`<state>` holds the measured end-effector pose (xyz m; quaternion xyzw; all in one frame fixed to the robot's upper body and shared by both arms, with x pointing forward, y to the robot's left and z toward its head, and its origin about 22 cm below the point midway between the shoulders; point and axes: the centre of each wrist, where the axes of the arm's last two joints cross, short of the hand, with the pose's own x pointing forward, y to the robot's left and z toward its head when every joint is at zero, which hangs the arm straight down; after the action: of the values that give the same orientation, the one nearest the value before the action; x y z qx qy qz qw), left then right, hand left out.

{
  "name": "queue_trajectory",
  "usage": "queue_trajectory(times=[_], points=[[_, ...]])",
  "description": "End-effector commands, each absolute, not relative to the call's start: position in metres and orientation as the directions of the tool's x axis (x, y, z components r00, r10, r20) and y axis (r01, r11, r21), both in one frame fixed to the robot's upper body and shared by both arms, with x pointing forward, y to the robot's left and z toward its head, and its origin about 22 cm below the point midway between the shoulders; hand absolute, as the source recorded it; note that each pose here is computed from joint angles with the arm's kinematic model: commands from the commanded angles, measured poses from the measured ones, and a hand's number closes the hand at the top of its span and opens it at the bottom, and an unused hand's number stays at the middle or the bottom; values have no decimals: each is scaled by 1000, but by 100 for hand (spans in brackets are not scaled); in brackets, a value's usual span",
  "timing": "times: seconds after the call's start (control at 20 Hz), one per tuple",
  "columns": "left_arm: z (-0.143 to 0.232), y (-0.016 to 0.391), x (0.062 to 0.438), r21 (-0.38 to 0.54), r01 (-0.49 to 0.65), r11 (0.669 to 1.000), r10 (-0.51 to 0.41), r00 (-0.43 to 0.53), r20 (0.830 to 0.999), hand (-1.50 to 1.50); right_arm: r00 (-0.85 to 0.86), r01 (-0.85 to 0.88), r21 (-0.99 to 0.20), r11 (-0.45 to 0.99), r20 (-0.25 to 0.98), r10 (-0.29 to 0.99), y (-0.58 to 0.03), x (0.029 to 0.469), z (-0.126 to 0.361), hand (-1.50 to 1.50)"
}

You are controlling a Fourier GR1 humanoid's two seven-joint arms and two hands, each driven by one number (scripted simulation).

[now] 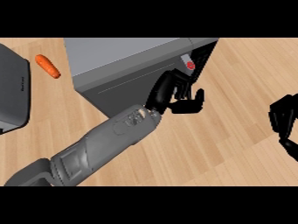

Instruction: Pick up the milk, place it into the microwave and close the microwave

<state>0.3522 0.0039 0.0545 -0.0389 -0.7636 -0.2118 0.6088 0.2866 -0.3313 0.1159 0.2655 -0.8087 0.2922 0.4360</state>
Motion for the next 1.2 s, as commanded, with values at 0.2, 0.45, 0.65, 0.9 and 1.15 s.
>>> queue_trajectory(times=[0.2,0.45,0.65,0.9,1.15], points=[[80,-24,353,263,344,901,-154,-313,937,150,-472,-789,-271,551,842,-262,-309,281,128,150],[78,-22,353,259,317,912,-158,-311,937,150,-463,-804,-272,529,844,-270,-299,276,130,150],[78,-22,353,247,302,921,-151,-308,939,150,-461,-814,-271,515,840,-287,-291,272,132,150],[76,-22,351,247,292,924,-152,-314,937,150,-458,-825,-282,489,841,-288,-286,267,138,150],[55,-8,355,189,212,959,-171,-99,980,150,-332,-896,-238,375,921,-207,-278,254,119,150]])
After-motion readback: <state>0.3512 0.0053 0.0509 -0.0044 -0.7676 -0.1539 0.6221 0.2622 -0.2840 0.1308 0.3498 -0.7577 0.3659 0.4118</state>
